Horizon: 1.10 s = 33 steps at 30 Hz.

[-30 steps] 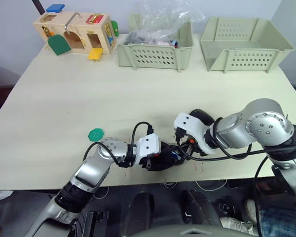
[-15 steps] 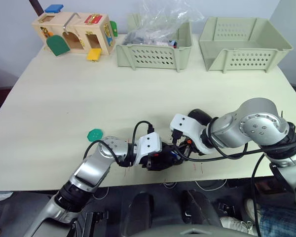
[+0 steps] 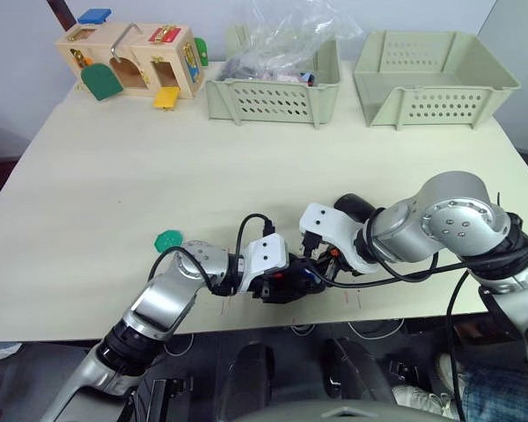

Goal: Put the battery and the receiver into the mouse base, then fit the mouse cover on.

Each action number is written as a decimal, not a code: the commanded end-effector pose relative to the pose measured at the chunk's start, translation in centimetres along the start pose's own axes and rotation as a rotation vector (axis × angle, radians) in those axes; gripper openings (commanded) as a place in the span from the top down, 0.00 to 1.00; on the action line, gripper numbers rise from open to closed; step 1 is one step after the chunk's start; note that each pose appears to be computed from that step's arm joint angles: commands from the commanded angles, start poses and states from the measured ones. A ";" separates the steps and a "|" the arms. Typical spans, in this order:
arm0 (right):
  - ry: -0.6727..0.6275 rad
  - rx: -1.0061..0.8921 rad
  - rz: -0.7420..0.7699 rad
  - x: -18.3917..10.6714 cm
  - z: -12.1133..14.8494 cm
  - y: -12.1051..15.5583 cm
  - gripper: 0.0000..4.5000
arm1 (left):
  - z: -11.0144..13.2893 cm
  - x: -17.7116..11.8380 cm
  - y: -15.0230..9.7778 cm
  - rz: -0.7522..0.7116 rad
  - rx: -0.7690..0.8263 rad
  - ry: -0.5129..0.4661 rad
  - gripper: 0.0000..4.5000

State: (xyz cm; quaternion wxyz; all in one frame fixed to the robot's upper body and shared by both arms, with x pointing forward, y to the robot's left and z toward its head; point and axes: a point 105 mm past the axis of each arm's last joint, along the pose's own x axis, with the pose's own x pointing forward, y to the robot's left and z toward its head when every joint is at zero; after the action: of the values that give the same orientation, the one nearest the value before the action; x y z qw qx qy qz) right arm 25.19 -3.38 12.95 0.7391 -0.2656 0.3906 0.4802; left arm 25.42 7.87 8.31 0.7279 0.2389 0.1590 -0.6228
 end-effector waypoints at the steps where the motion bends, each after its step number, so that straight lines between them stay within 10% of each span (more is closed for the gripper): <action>1: 0.019 -0.013 0.036 0.7 0.0 0.9 1.00 | 0.7 0.4 -0.6 -0.025 0.022 -0.019 0.34; 17: 0.030 -0.030 0.049 0.7 0.3 1.0 1.00 | -0.4 0.5 -1.0 -0.022 0.016 -0.014 0.34; 24: -0.012 -0.002 0.024 -0.5 0.8 -0.1 0.38 | -0.5 0.6 -0.8 -0.019 0.008 -0.014 0.35; 33: -0.186 -0.087 0.020 -5.0 0.7 0.3 0.38 | -0.4 0.4 -0.7 -0.016 0.009 -0.013 0.35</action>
State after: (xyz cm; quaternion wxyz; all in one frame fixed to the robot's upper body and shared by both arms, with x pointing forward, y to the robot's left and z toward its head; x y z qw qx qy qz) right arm 24.48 -5.72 16.25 0.7508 -0.2449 0.3448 0.5074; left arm 25.19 7.71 8.10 0.7279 0.2412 0.1438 -0.6256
